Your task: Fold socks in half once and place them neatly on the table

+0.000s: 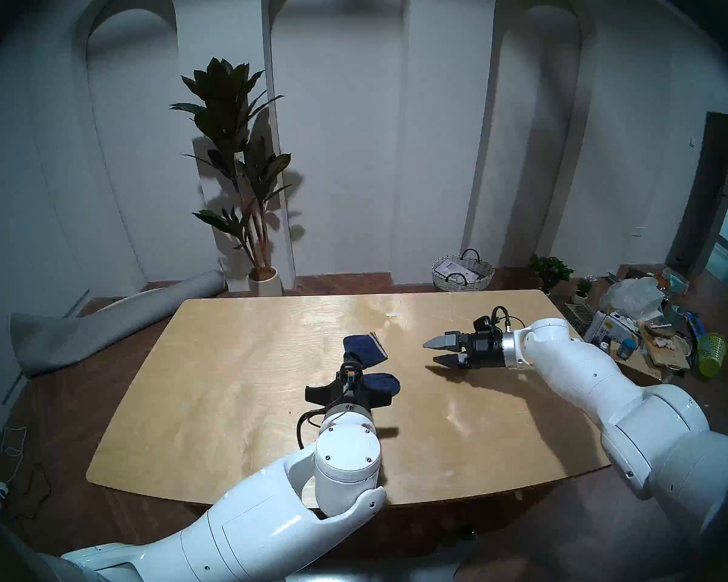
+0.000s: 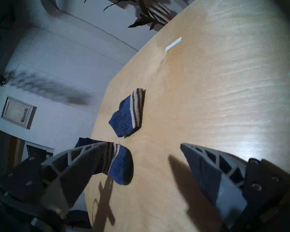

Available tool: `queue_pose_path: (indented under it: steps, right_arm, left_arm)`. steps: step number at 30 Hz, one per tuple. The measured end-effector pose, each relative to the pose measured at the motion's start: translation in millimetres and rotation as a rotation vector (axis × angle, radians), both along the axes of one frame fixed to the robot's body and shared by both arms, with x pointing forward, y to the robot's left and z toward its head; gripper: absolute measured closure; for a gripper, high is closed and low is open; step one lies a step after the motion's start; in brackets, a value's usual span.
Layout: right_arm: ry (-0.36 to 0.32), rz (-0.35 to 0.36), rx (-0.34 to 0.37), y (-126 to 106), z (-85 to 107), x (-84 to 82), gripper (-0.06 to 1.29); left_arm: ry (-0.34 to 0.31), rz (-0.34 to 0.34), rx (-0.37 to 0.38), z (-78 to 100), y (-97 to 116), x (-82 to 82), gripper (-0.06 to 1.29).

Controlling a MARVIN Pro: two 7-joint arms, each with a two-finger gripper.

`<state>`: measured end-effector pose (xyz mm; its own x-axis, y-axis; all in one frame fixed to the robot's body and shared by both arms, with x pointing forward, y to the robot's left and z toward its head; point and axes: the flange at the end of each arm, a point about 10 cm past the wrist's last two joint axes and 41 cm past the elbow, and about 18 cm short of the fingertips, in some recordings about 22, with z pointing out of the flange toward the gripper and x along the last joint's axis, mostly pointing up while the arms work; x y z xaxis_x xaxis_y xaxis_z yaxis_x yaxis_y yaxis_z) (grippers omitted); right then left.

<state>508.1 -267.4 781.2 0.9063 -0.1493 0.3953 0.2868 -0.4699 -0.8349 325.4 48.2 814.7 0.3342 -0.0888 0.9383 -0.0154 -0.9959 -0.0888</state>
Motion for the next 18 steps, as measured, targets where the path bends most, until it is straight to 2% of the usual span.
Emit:
queue_pose_path:
  steps: [10,18]
  right_arm:
    - [0.003,0.068,0.024,34,6.1,-7.3,0.02]
    - [-0.032,0.098,0.056,44,26.3,-10.4,0.02]
  left_arm:
    - [0.0,-0.014,0.008,-2.1,-6,-6.3,1.26]
    - [-0.023,0.007,0.028,0.3,-1,-3.2,1.26]
